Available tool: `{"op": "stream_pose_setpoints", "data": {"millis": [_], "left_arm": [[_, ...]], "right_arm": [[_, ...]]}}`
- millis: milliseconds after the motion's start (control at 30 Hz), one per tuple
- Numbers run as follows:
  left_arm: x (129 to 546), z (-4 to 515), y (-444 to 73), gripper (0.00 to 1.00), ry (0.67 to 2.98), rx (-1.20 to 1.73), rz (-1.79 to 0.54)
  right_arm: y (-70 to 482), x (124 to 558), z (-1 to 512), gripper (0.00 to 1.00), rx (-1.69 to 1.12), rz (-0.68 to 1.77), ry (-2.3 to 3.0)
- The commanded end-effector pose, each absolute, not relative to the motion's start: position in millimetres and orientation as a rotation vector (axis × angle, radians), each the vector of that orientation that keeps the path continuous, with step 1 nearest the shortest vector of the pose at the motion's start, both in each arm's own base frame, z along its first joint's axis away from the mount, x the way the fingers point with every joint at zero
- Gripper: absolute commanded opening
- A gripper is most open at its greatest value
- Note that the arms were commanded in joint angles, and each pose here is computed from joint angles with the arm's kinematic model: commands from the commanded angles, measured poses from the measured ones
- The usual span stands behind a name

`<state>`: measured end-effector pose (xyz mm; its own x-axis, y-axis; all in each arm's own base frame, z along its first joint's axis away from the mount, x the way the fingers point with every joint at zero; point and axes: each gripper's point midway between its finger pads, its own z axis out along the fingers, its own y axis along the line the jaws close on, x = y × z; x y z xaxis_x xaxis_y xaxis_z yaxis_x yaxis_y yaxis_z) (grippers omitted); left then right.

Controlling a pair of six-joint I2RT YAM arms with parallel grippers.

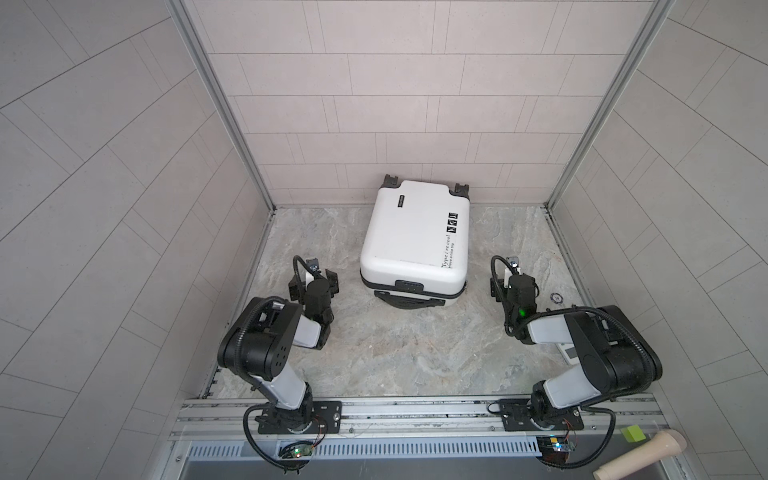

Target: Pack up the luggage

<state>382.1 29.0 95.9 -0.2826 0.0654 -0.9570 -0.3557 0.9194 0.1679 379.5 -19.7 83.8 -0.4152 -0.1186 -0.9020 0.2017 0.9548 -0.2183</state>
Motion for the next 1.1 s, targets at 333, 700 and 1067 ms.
{"op": "stream_pose_setpoints", "data": {"millis": [333, 700, 1067], "left_arm": [[390, 89, 50, 1.00, 1.886, -0.302, 0.366], [387, 94, 49, 1.00, 1.863, -0.296, 0.360], [387, 93, 49, 1.00, 1.866, -0.295, 0.359]], "right_arm": [[-32, 391, 88, 1.00, 0.118, -0.324, 2.000], [-32, 390, 88, 0.99, 0.118, -0.322, 1.993], [-31, 390, 89, 1.00, 0.119, -0.321, 1.992]]}}
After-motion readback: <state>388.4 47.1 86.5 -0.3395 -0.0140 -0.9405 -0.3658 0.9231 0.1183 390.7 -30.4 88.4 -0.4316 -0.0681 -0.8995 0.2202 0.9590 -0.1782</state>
